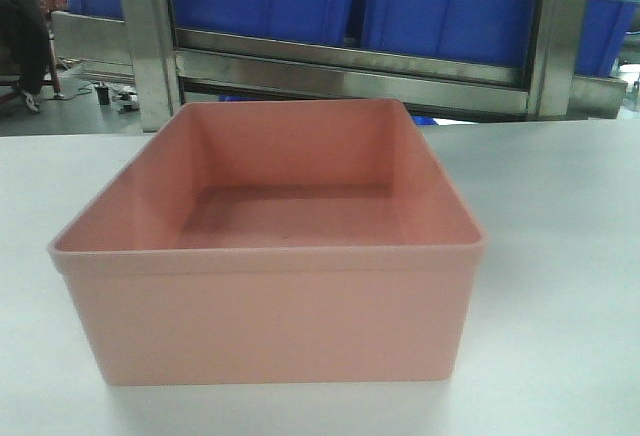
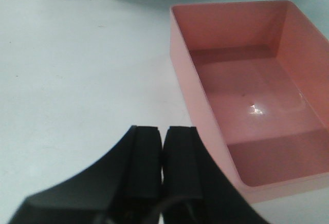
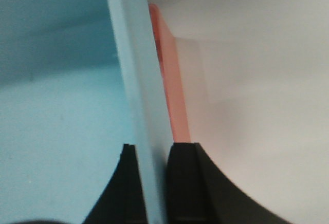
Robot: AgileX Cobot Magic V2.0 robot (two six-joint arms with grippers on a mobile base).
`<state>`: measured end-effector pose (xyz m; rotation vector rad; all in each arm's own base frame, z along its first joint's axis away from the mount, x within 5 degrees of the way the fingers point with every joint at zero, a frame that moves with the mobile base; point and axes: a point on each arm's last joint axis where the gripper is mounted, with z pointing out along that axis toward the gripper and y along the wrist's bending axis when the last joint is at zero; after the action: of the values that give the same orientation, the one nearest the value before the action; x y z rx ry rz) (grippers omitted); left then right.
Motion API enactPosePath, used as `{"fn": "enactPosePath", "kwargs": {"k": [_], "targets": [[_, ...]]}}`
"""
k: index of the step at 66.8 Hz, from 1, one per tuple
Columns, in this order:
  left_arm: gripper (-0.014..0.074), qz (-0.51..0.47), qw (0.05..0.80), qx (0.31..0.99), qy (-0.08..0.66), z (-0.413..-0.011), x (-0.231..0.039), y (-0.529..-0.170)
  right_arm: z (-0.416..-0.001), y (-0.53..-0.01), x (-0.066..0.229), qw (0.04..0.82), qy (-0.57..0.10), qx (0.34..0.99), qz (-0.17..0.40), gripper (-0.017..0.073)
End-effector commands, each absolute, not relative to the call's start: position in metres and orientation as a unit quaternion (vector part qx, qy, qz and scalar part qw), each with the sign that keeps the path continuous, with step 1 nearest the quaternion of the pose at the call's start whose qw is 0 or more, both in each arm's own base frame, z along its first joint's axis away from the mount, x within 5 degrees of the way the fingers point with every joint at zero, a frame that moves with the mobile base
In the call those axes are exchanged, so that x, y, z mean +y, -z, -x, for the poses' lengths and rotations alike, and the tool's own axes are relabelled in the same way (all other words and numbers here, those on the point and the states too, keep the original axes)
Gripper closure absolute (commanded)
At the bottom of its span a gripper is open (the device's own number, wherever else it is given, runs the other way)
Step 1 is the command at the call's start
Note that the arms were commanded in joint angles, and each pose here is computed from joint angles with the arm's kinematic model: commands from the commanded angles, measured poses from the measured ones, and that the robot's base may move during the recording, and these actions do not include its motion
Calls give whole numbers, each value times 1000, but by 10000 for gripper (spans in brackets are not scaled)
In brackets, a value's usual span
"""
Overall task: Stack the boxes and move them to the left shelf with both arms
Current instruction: 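Lower the light-blue bin onto the pink bin with the right gripper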
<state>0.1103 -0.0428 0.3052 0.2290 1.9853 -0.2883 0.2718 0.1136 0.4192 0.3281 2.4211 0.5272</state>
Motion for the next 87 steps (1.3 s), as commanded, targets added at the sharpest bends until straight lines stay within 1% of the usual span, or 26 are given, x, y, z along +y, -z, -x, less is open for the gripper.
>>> {"fn": "enactPosePath", "kwargs": {"k": [1,12,20,34,44,59,74,87], "targets": [[603,-97,572,803,137,-112,-45,-321,-275,-436,127,381,-231,883,-148,503],[603,-97,572,803,137,-112,-45,-321,-292,-410,162,368,-221,895,-118,503],[603,-97,573,802,137,-112,-45,-321,-307,-393,174,359,-217,901,-112,503],[603,-97,573,802,137,-112,-45,-321,-320,-375,179,356,-186,910,-102,503],[603,-97,573,802,137,-112,-45,-321,-322,-372,178,363,-163,915,-73,503],[603,-97,573,802,137,-112,-45,-321,-330,-357,183,348,-151,923,-68,503],[603,-97,573,802,137,-112,-45,-321,-336,-344,187,337,-134,931,-49,503],[603,-97,573,802,137,-112,-45,-321,-342,-333,190,328,-129,935,-48,503]]}}
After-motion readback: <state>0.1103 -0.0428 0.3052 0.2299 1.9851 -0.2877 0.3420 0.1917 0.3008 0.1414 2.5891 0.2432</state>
